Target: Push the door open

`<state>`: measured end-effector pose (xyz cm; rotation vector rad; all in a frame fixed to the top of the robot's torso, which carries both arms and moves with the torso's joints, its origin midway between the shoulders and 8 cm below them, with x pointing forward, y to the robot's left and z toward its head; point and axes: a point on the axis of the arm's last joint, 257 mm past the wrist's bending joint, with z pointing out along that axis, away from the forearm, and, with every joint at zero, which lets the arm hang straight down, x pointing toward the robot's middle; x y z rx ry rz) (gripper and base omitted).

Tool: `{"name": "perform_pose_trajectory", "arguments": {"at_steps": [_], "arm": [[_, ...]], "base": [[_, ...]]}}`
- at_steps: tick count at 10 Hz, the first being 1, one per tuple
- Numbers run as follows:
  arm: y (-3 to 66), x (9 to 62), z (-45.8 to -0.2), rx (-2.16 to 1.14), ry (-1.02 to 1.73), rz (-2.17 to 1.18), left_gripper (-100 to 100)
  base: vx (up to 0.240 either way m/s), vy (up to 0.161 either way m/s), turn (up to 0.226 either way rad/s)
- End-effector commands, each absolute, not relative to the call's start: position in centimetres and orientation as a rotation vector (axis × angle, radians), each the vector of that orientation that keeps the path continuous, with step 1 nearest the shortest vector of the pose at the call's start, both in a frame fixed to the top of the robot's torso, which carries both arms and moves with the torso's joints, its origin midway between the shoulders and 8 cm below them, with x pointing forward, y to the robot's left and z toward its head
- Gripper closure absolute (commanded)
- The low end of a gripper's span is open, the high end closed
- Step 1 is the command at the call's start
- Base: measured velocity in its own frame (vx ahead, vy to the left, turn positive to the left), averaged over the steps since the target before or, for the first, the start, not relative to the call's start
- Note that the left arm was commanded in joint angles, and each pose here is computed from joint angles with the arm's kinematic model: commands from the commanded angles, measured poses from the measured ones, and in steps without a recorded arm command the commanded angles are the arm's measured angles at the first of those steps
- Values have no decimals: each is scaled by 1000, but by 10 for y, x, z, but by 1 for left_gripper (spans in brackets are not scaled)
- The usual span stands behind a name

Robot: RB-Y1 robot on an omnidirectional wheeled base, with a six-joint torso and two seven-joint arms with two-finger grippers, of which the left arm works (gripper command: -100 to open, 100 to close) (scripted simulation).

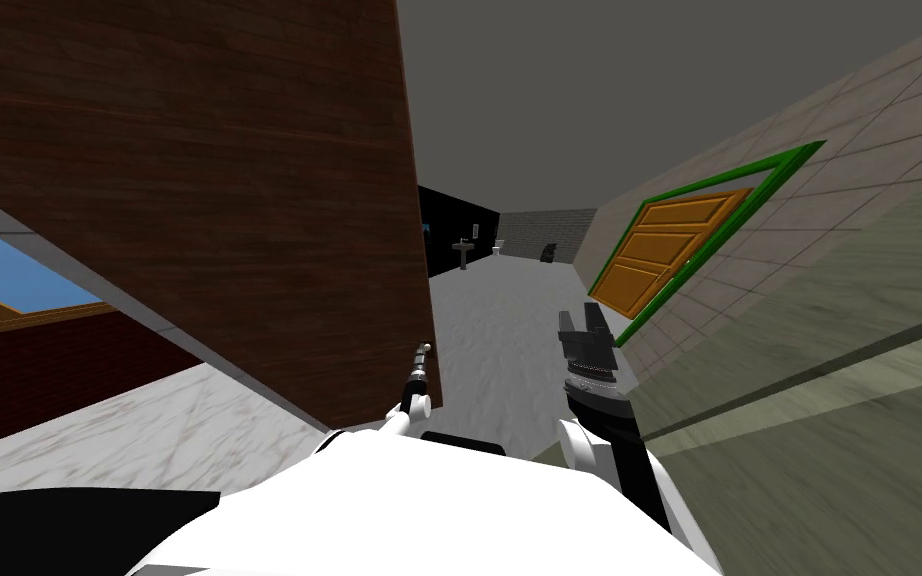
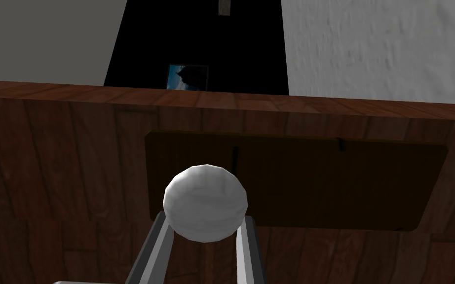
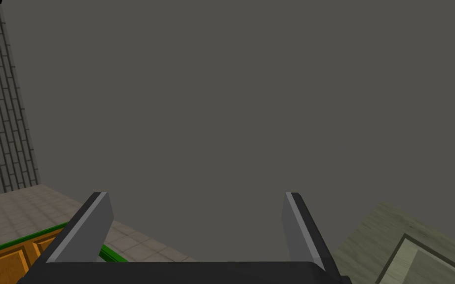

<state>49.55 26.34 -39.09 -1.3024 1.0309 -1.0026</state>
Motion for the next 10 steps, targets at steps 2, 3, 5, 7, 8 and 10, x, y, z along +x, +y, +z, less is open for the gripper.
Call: {"name": "perform_pose_trajectory", "arguments": {"at_steps": [2,3,5,7,8,10], "arm": [[263,497,-388,-1297,1026,-1006,100],[263,497,-388,-1297,1026,-1006,100],[287,495,-387,-1292,1012,-966,100],[287,502,-375,-1273,987,-983,100],[296,496,-379,-1263,1018,-965,-100],[299,495,-379,-1255,1025,-965,-100]], "base": [[0,0,0],[0,0,0],[54,-13,16],[106,-11,27],[-15,81,176],[-88,99,124]]}}
